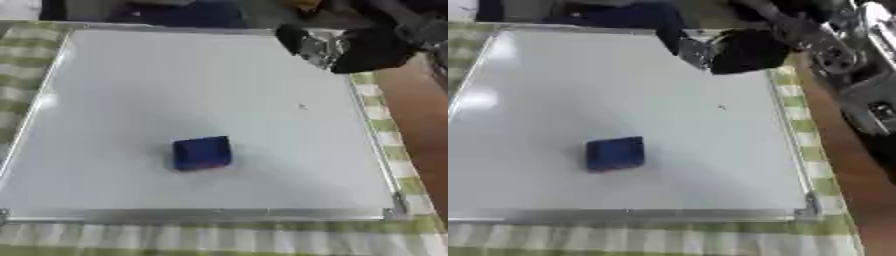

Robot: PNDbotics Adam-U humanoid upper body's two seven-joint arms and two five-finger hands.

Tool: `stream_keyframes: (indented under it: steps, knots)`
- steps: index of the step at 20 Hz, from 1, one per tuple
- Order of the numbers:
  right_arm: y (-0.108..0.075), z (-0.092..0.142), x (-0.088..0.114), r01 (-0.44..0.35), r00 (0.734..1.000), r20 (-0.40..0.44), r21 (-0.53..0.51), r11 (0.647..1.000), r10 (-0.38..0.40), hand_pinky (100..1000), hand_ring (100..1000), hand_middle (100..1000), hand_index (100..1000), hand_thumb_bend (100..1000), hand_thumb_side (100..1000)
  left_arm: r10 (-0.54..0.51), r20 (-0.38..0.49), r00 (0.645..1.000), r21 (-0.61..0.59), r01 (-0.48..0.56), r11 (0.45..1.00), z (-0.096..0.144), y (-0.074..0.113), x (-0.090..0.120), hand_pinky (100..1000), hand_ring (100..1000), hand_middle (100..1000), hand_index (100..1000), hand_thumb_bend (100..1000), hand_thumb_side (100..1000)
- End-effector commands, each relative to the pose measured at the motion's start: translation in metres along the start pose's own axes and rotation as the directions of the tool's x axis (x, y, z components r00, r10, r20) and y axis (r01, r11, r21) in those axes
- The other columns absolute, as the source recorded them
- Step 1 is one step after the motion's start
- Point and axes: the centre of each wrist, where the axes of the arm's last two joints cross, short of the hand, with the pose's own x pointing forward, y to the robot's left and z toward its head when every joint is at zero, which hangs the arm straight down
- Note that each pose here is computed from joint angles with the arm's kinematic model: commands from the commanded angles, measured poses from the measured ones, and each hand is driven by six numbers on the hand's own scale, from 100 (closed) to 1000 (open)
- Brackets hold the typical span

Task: Wipe the whiteboard clean with a brush.

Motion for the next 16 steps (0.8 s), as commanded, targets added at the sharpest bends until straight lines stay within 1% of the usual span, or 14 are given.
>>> stream_keyframes:
  steps: [1,3,7,8,10,12,13,16]
  knots:
    - [-0.006,-0.007,0.010,-0.023,1.000,0.015,0.012,1.000,0.023,843,866,798,895,364,909,-0.002,0.034,0.999,-0.022,0.003,1.000,-0.007,0.002,0.007,740,860,874,939,514,1000]
    - [-0.003,-0.010,0.015,-0.012,1.000,0.019,0.030,0.999,0.011,839,861,785,896,393,884,-0.001,0.032,0.999,-0.024,0.002,1.000,-0.007,0.002,0.007,740,860,874,938,507,1000]
    - [0.004,-0.016,0.023,0.044,0.999,0.025,0.073,0.996,-0.046,837,858,757,887,425,834,-0.004,0.027,1.000,-0.026,0.005,1.000,-0.006,0.002,0.007,739,860,873,935,497,1000]
    - [0.008,-0.017,0.026,0.060,0.998,0.027,0.089,0.994,-0.062,837,860,744,876,421,802,-0.005,0.026,1.000,-0.026,0.006,1.000,-0.005,0.002,0.007,739,860,873,934,490,1000]
    - [0.013,-0.019,0.030,0.090,0.995,0.032,0.119,0.989,-0.095,838,861,726,866,404,776,-0.007,0.025,1.000,-0.026,0.008,1.000,-0.005,0.003,0.007,738,860,872,932,486,1000]
    - [0.017,-0.020,0.033,0.121,0.991,0.036,0.141,0.983,-0.127,840,866,721,877,389,743,-0.009,0.023,1.000,-0.027,0.010,1.000,-0.005,0.003,0.006,737,856,870,929,478,1000]
    - [0.019,-0.021,0.035,0.132,0.989,0.040,0.151,0.980,-0.140,840,866,718,886,382,726,-0.010,0.022,1.000,-0.027,0.011,1.000,-0.005,0.003,0.006,737,874,869,928,475,1000]
    - [0.026,-0.025,0.043,0.161,0.982,0.060,0.200,0.967,-0.176,837,865,721,910,372,684,-0.010,0.020,1.000,-0.028,0.010,1.000,-0.005,0.003,0.006,736,879,868,927,466,1000]
